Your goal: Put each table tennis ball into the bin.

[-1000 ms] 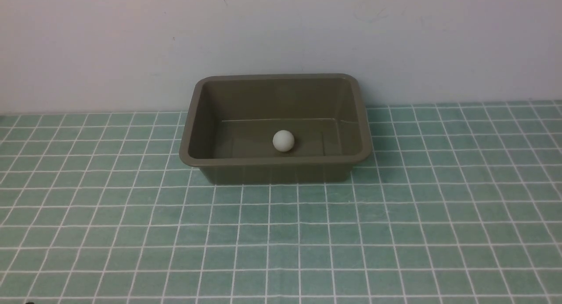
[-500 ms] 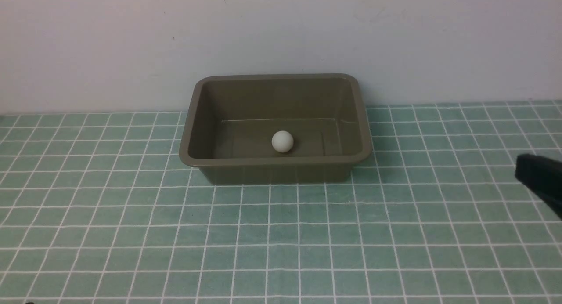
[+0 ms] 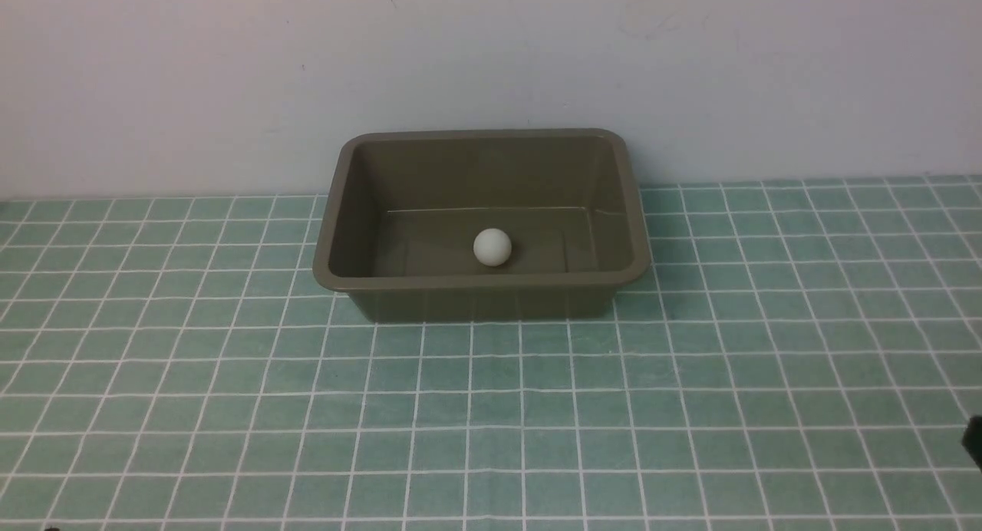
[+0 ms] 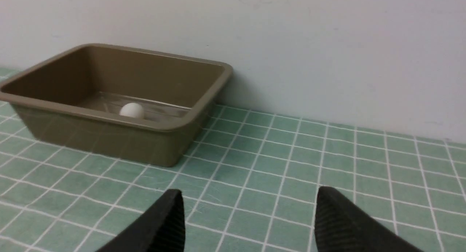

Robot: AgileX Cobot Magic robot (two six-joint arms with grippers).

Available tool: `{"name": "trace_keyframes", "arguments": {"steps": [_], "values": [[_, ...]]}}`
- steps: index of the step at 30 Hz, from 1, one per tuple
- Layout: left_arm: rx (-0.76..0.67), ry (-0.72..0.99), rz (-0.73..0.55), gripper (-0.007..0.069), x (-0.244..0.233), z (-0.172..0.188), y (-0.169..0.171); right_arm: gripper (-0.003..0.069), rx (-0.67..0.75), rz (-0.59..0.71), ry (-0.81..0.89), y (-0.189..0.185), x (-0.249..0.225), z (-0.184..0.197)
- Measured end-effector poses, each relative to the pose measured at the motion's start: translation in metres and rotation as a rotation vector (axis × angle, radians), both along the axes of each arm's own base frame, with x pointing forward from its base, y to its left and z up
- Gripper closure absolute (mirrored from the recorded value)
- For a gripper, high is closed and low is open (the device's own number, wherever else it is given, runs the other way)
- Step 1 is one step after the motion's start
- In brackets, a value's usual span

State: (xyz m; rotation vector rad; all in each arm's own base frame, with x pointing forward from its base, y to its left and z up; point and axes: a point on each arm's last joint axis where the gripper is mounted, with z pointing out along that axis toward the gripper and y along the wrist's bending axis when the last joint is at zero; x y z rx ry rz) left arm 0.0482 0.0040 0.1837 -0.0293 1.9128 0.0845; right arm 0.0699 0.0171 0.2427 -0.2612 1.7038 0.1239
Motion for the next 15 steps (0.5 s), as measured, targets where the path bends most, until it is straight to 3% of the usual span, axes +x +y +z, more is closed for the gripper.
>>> {"name": "trace_keyframes", "arguments": {"steps": [15], "values": [[0.0, 0.0, 0.0, 0.0166, 0.0, 0.0, 0.0, 0.0218, 0.086, -0.192, -0.005, -0.013, -0.015, -0.052]]}}
